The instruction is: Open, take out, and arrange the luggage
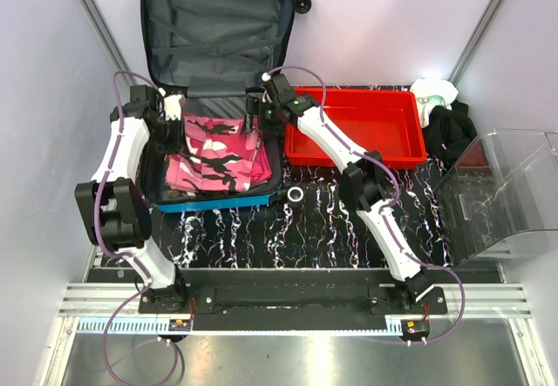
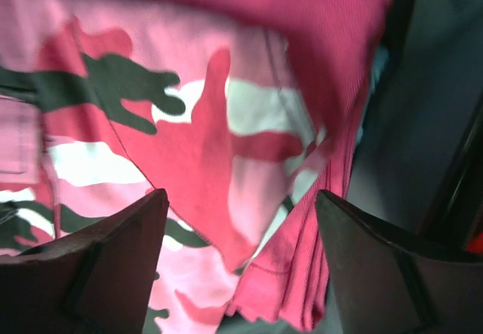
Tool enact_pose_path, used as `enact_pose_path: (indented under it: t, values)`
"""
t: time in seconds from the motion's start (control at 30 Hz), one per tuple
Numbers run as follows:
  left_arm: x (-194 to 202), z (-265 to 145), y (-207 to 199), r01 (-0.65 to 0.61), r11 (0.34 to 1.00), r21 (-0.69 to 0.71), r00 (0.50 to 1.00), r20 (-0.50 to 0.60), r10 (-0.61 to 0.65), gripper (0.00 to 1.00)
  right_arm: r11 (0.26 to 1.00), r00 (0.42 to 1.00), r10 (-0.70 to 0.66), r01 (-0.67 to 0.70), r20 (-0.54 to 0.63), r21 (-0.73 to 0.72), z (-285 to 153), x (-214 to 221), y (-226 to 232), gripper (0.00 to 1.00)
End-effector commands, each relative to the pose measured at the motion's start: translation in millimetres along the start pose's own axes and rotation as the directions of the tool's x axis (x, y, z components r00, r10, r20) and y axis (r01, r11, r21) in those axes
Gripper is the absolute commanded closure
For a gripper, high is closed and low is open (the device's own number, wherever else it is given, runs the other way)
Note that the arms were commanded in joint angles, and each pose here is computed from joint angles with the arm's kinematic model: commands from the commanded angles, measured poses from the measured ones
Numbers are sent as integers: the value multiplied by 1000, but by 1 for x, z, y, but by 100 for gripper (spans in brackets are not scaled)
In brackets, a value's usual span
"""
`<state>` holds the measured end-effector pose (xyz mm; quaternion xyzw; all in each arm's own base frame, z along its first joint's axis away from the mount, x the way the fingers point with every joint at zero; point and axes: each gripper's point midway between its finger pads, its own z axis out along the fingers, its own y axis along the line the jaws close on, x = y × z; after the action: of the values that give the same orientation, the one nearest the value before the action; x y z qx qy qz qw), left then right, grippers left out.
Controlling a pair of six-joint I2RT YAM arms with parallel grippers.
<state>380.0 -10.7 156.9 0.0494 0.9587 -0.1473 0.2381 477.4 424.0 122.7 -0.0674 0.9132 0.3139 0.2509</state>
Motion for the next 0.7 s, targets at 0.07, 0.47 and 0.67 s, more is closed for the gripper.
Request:
enact_pose_path:
  t: [0.07,0.47,0.67]
  values:
    - [19,1,30,-88,987,-134,996,-5,89,100,962,948,-214,246,236,-116,1,-60,27,9]
    - [24,15,29,-66,992,-107,998,-19,64,100,925,966,-184,232,180,-301,55,-25,34,17]
    - [25,18,29,-47,994,-99,999,-22,45,100,927,965,-225,254,134,-276,45,-6,43,37]
